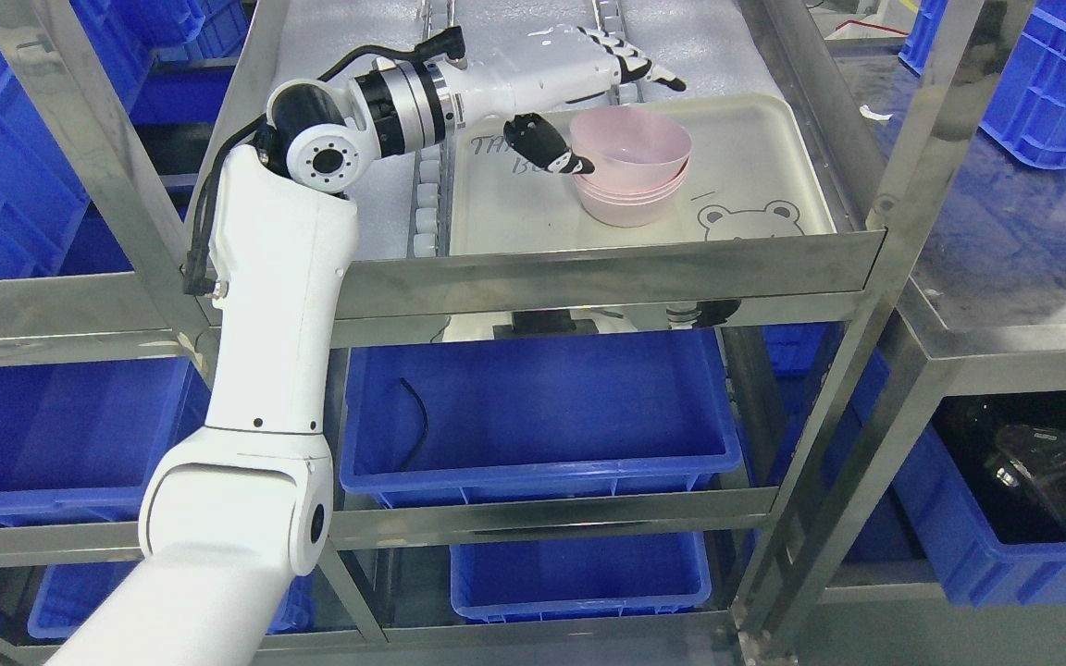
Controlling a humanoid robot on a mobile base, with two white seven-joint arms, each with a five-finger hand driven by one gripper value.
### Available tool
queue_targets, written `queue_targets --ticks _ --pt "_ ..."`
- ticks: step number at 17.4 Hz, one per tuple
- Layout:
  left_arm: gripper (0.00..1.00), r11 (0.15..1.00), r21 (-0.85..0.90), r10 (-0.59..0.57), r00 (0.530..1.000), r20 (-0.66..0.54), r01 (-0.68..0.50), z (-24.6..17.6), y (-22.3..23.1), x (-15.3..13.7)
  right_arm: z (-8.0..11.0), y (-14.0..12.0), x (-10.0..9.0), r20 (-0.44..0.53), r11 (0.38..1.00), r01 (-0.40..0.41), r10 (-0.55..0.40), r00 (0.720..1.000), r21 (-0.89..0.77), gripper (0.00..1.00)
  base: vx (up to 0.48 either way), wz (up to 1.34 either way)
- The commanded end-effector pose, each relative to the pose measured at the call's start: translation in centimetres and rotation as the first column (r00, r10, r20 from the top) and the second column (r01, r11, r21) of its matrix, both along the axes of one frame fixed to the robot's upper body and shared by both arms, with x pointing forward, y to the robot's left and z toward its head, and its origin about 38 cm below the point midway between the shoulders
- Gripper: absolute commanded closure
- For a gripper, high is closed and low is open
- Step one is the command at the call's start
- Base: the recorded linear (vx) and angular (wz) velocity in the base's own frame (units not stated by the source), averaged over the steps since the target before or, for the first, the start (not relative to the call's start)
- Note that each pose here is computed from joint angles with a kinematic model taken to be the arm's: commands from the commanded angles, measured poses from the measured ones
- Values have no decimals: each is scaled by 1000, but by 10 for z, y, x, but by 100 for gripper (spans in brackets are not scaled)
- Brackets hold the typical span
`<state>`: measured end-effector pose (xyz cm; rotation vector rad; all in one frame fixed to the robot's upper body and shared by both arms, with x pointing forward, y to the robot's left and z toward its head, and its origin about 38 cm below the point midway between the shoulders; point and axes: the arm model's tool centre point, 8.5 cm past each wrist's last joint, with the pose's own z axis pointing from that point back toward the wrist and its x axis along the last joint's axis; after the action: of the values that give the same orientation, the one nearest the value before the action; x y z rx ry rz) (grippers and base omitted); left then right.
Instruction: Stack pink IKEA bowl on shelf middle layer
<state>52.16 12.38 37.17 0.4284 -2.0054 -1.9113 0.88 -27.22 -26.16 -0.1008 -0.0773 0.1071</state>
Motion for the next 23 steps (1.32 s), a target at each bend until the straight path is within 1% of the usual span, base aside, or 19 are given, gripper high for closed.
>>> queue_targets --ticks 1,2,4,6,8,11,18,21,23 --pt "11 945 -237 -202 972 124 226 44 -10 -40 1 -11 3 13 1000 -1 1 1000 -17 0 -6 49" --pt "9 922 -273 -249 960 129 276 33 -23 -51 1 -11 4 15 1000 -1 2 1000 -17 0 -15 55" --pt "6 895 -284 -322 939 118 343 -4 -49 -78 1 -11 4 15 1000 -1 2 1000 -17 0 -12 36" --pt "5 877 -282 -390 919 59 390 -48 -69 -103 1 -11 3 13 1000 -1 1 1000 -17 0 -4 8" --pt "5 864 -289 -432 902 -7 412 -84 -82 -124 1 -11 3 13 1000 -1 1 1000 -17 0 0 0" --pt "5 857 -315 -440 897 -37 407 -104 -81 -139 1 -11 3 13 1000 -1 1 1000 -17 0 0 0" --pt "5 860 -385 -436 875 -210 336 -178 -76 -175 1 -11 3 13 1000 -1 1 1000 -17 0 0 0" --pt "5 861 -407 -439 851 -288 306 -208 -77 -194 1 -11 3 13 1000 -1 1 1000 -17 0 8 -24" --pt "5 865 -425 -435 819 -373 266 -240 -76 -214 1 -11 3 13 1000 -1 1 1000 -17 0 0 0"
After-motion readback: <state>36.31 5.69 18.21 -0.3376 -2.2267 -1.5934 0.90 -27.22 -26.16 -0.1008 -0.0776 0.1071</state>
